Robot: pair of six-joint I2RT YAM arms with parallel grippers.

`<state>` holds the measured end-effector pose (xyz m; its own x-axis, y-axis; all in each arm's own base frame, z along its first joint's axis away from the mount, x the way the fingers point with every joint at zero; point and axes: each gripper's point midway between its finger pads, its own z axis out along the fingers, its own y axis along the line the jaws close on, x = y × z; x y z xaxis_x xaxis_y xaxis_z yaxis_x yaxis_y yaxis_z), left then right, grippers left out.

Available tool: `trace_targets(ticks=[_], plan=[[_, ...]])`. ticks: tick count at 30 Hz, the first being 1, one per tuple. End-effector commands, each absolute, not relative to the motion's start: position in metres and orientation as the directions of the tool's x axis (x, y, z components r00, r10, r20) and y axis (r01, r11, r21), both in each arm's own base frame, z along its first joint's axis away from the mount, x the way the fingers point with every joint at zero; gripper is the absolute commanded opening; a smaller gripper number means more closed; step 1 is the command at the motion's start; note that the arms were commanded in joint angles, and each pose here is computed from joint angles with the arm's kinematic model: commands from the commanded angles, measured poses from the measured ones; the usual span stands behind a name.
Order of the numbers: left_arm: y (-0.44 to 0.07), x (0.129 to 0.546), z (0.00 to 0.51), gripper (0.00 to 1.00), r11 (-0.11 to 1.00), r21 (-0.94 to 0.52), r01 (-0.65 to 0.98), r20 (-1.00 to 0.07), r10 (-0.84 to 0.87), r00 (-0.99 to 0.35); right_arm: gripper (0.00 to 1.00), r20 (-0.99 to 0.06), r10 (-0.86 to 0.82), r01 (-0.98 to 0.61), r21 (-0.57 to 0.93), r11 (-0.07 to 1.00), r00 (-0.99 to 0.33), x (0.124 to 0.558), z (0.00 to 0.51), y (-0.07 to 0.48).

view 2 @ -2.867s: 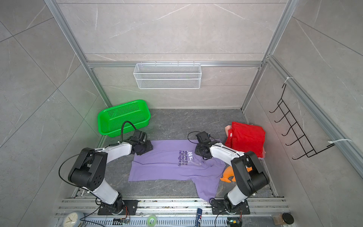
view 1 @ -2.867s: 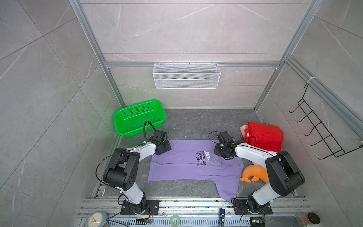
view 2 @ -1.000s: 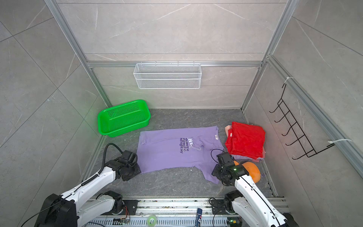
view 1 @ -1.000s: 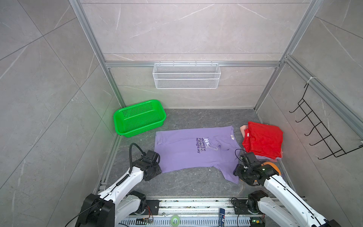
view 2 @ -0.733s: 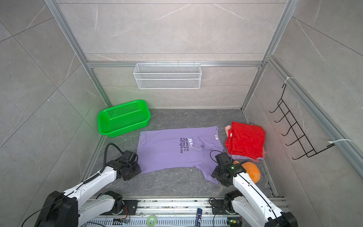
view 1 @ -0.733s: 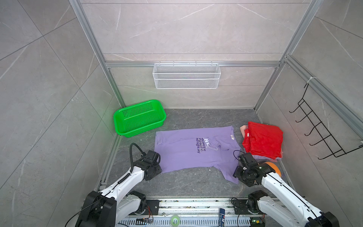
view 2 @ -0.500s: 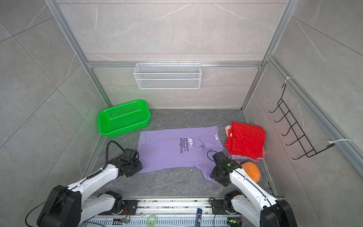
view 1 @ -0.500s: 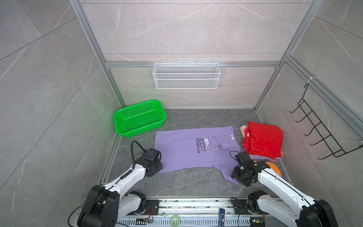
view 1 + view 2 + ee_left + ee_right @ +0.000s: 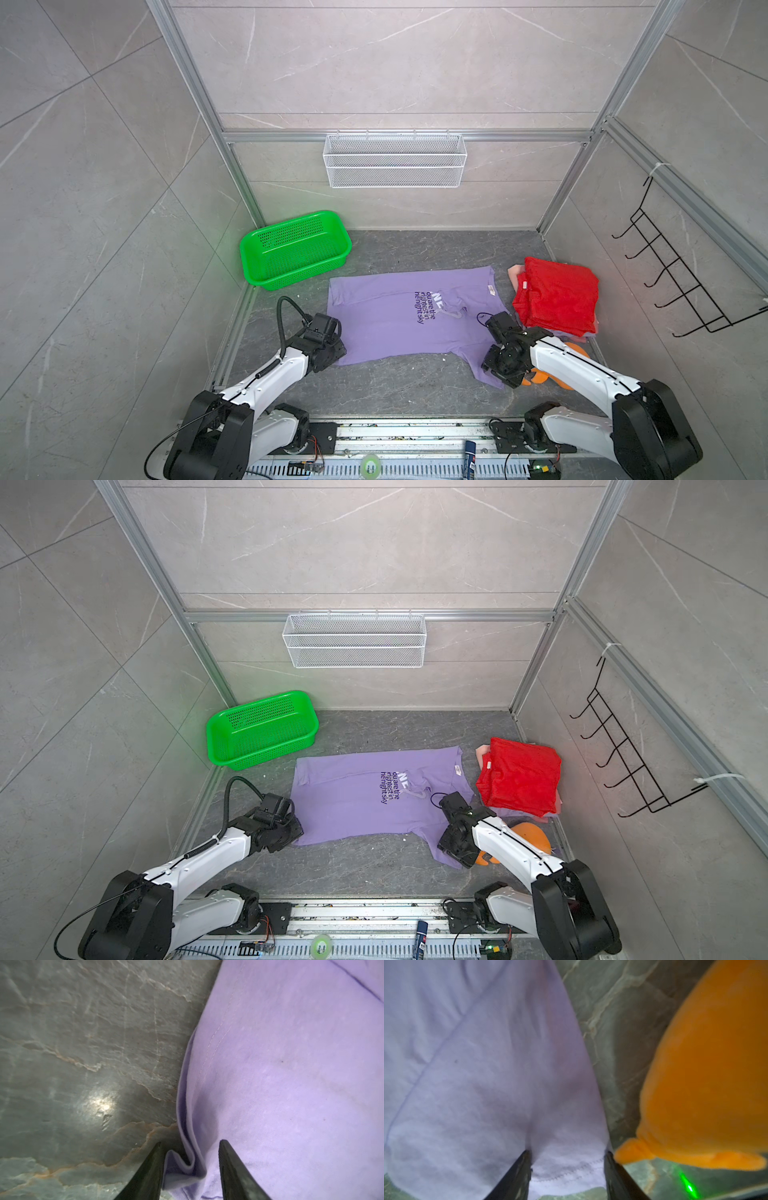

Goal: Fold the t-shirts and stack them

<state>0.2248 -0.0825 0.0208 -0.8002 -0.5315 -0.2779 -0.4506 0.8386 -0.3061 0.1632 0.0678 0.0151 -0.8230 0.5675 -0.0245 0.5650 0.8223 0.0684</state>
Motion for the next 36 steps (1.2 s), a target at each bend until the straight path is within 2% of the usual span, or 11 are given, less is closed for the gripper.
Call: trace_targets(ticks=[1,4,8,9,13,16,19,25,30,36], plan=[[-0.083,0.205,0.004,0.46,0.833,-0.290,-0.472,-0.205,-0.535,-0.820,0.57,0.023,0.619,0.619,0.072,0.782,-0.785,0.158,0.003,0.074],[-0.084,0.206,0.003,0.45,0.831,-0.298,-0.469,-0.209,-0.537,-0.817,0.54,0.083,0.674,0.679,0.125,0.723,-0.734,0.147,-0.021,0.085],[-0.084,0.208,0.003,0.40,0.830,-0.303,-0.468,-0.217,-0.538,-0.814,0.43,0.029,0.701,0.698,0.136,0.703,-0.712,0.149,-0.020,0.082],[-0.084,0.209,0.002,0.38,0.830,-0.304,-0.468,-0.217,-0.538,-0.814,0.39,0.002,0.694,0.689,0.125,0.714,-0.720,0.151,-0.016,0.080],[-0.084,0.211,-0.001,0.25,0.838,-0.291,-0.461,-0.219,-0.527,-0.821,0.12,-0.090,0.666,0.652,0.147,0.744,-0.740,0.170,0.003,0.078],[-0.087,0.213,-0.001,0.12,0.844,-0.290,-0.452,-0.212,-0.517,-0.829,0.00,-0.159,0.630,0.602,0.190,0.775,-0.760,0.192,0.023,0.086],[-0.091,0.217,0.007,0.00,0.846,-0.306,-0.436,-0.215,-0.508,-0.834,0.00,-0.238,0.576,0.537,0.211,0.816,-0.782,0.213,0.053,0.095],[-0.094,0.235,0.046,0.00,0.856,-0.340,-0.389,-0.287,-0.488,-0.824,0.00,-0.399,0.505,0.418,0.288,0.862,-0.766,0.265,0.120,0.114],[-0.085,0.263,0.071,0.00,0.876,-0.306,-0.374,-0.360,-0.470,-0.806,0.00,-0.516,0.443,0.355,0.266,0.896,-0.733,0.317,0.152,0.126],[-0.080,0.307,0.091,0.00,0.868,-0.335,-0.367,-0.405,-0.484,-0.775,0.00,-0.572,0.451,0.350,0.285,0.892,-0.685,0.372,0.172,0.127]])
